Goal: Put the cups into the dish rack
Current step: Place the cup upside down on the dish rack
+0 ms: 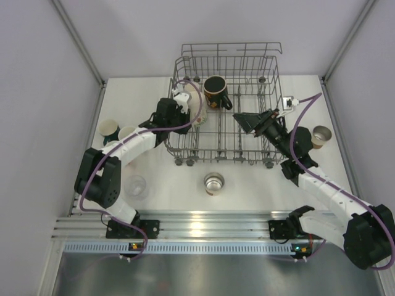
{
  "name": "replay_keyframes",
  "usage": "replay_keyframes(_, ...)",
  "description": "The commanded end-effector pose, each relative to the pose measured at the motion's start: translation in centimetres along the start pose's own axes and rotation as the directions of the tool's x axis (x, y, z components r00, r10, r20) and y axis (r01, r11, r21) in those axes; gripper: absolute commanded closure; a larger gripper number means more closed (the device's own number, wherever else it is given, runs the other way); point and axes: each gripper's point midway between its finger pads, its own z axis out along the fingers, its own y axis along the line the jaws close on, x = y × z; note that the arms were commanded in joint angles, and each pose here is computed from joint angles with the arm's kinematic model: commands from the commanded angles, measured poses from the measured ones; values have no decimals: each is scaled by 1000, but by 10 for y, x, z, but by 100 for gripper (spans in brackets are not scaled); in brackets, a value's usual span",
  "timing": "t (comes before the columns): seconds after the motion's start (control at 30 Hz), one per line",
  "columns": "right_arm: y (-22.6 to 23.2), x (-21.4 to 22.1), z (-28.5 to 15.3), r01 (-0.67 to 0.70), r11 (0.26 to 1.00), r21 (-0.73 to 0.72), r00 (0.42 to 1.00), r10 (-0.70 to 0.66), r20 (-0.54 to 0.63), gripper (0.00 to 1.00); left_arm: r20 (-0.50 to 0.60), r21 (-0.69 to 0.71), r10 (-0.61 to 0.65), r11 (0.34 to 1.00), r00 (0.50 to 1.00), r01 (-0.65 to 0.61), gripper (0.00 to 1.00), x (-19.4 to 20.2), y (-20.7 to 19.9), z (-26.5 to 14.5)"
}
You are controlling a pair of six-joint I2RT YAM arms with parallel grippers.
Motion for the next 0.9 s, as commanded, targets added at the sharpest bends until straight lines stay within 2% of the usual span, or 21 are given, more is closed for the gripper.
replay_keyframes(0.0,11,-16,2,36,999,-30,998,-35,43,28,177,27,32,999,984,-37,90,-48,-5,0)
replay_keyframes(0.33,11,-15,3,34,999,-32,999,-32,39,27,146,16,26,999,989,-28,82,-35,-2,6)
replay_keyframes(0.57,11,-16,3,31,999,-29,999,-30,41,28,135,17,14,1000,991,-16,69,-28,-2,5)
replay_keyframes(0.6,11,-17,3,32,999,-26,999,-31,43,28,136,20,14,1000,991,-17,63,-28,-3,4)
replay_keyframes(0.73,10,-16,3,32,999,-24,999,-31,41,28,146,15,15,1000,989,-17,53,-31,-2,-1)
replay_keyframes(0.87,10,-16,2,34,999,-23,999,-33,42,27,159,4,16,1000,987,-17,50,-36,-1,-7)
